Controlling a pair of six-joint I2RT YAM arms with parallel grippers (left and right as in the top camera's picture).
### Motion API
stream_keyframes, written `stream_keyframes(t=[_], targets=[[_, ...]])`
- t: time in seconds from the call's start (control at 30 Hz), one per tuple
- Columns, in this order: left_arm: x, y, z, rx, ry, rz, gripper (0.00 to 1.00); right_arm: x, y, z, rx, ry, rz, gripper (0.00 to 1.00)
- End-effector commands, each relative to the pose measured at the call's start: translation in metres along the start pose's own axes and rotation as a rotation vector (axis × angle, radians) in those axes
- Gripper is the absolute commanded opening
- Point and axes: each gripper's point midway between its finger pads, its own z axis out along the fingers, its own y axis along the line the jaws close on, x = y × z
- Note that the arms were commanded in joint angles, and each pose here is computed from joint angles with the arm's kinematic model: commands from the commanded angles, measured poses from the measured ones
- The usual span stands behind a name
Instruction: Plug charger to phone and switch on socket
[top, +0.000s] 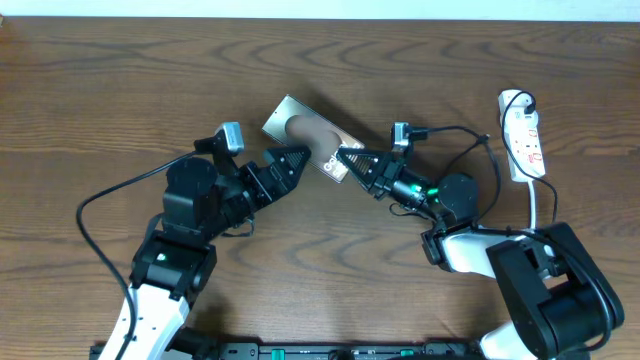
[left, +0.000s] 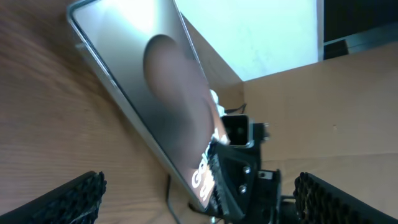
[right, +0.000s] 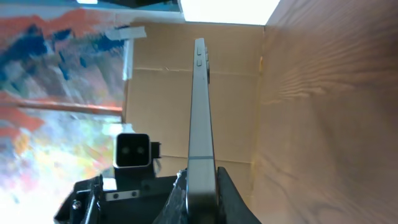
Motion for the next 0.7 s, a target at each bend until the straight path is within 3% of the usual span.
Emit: stream_keyframes(t=[0.0, 0.5, 0.67], targets=[[-0.001, -0.004, 0.005, 0.028, 0.014, -0.057, 0.98, -0.002, 0.021, 0.009, -0.077, -0.04, 0.077, 0.01], [-0.024, 0.004, 0.017, 0.008, -0.091, -0.239, 0.88, 0.026, 0.028, 0.03, -0.12, -0.07, 0.176, 0.01], [-0.03, 0.007, 0.016, 0.003, -0.128, -0.322, 0.77, 0.025, 0.024, 0.031, -0.108, -0.08, 0.214, 0.01]])
